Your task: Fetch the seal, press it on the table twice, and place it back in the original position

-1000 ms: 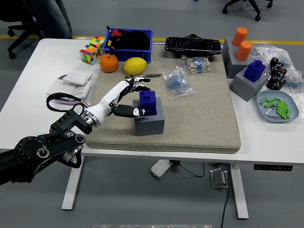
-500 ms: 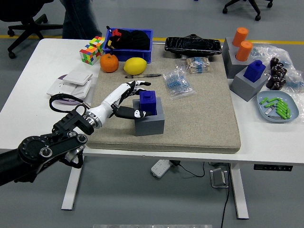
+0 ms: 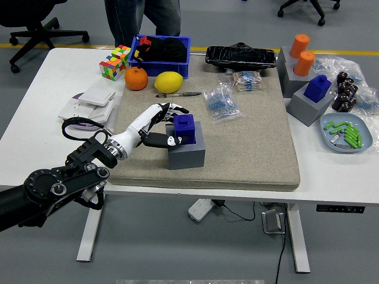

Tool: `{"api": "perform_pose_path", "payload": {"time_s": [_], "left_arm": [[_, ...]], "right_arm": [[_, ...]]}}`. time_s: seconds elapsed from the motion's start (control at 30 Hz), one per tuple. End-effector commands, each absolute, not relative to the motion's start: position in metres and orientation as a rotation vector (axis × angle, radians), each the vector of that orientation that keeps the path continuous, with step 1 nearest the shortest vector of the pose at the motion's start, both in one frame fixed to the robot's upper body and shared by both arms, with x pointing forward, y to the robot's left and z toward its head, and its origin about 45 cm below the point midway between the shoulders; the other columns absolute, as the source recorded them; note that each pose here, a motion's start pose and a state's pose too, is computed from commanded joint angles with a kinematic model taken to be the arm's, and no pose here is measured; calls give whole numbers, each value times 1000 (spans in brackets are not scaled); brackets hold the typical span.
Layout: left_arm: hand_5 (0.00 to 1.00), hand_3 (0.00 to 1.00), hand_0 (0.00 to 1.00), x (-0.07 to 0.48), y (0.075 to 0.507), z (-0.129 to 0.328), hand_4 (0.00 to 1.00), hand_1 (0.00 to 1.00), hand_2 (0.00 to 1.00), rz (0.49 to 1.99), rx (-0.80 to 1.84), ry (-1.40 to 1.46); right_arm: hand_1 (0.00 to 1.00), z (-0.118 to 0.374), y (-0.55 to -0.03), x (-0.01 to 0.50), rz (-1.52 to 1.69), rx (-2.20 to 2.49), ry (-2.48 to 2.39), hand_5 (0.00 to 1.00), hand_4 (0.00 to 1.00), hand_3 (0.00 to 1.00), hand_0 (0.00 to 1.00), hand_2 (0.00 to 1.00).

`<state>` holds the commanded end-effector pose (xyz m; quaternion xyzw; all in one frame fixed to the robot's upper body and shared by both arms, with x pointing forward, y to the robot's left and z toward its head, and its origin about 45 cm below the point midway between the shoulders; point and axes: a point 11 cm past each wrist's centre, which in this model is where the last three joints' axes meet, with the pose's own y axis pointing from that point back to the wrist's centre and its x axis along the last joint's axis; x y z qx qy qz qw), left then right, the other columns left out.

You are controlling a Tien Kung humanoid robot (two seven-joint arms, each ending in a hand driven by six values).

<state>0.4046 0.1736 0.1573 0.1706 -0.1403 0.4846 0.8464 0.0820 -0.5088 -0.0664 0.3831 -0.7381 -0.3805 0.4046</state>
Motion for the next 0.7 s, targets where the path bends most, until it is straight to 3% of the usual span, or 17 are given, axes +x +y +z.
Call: {"api": "perform_pose_path", "payload": {"time_s": [0.17, 0.2, 0.53, 0.7], "left_arm": [[2, 607, 659, 406, 172, 161, 754, 542, 539, 1042, 340, -319], [2, 585, 642, 406, 172, 162, 691, 501, 494, 1047, 334, -324], [2, 578, 628, 408, 170, 172, 669, 463, 466, 1076, 278, -336], [2, 578, 625, 412, 179, 199, 675, 455, 463, 1107, 195, -362]], "right_arm": [[626, -67, -509, 80, -961, 963, -1866, 484, 703, 599, 713, 625], [626, -67, -509, 80, -961, 963, -1866, 483, 703, 599, 713, 625], [626, -67, -507, 81, -967, 962, -1879, 484, 703, 599, 713, 625], [626, -67, -508, 80, -967, 958, -1883, 485, 702, 597, 713, 624]]}}
